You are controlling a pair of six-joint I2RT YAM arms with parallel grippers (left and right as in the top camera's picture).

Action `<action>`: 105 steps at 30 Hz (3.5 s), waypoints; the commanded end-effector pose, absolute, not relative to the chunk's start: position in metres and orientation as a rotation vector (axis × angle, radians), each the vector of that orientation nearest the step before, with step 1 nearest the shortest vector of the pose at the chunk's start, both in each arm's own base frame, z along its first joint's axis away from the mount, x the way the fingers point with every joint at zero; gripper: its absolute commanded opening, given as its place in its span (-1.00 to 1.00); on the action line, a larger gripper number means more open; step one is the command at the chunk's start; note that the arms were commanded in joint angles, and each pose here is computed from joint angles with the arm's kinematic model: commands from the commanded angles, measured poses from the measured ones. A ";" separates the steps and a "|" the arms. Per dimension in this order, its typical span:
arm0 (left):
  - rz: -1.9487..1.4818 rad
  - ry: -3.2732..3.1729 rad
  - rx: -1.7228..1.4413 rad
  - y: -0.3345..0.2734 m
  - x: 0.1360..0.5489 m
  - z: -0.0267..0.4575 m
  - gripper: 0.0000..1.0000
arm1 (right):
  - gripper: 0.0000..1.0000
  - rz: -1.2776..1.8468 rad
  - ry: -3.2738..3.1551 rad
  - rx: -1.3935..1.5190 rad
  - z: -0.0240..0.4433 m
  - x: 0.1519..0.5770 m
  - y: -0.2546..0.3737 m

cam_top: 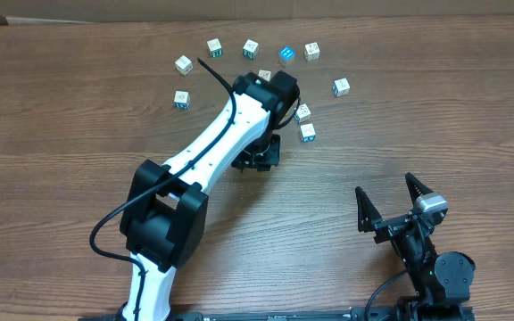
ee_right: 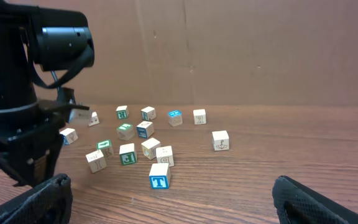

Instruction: Form a circle

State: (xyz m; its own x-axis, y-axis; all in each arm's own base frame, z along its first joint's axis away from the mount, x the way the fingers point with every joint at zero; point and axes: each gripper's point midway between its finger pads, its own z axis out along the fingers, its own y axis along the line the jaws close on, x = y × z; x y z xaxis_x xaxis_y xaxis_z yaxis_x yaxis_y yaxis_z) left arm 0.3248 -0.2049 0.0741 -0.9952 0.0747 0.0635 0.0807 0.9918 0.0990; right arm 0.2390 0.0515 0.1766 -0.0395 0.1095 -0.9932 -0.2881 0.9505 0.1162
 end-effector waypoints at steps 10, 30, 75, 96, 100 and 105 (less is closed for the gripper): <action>0.014 -3.285 -0.055 -0.216 0.381 0.077 0.12 | 1.00 0.310 1.575 -0.138 0.175 0.240 0.050; 0.261 -3.569 0.459 -0.183 0.485 0.103 0.15 | 1.00 0.310 1.575 -0.138 0.175 0.240 0.050; 0.140 -3.569 0.520 -0.174 0.497 0.068 0.35 | 1.00 0.310 1.575 -0.138 0.175 0.240 0.050; 0.074 -3.616 0.526 -0.168 0.505 0.071 0.42 | 1.00 0.310 1.575 -0.137 0.175 0.240 0.050; 0.082 -3.623 0.528 -0.169 0.507 0.072 0.43 | 1.00 0.310 1.575 -0.137 0.175 0.240 0.050; 0.094 -3.633 0.532 -0.170 0.509 0.073 0.43 | 1.00 0.310 1.575 -0.138 0.175 0.240 0.050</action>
State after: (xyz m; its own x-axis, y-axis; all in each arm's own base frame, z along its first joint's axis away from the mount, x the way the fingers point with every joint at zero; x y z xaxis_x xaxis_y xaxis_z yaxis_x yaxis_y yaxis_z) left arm 0.5088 -0.1730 0.0844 -0.8201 -0.2858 -0.4957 -0.2451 0.9583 -0.1470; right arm 0.2390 0.0515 0.1767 -0.0391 0.1095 -0.9932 -0.2882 0.9505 0.1161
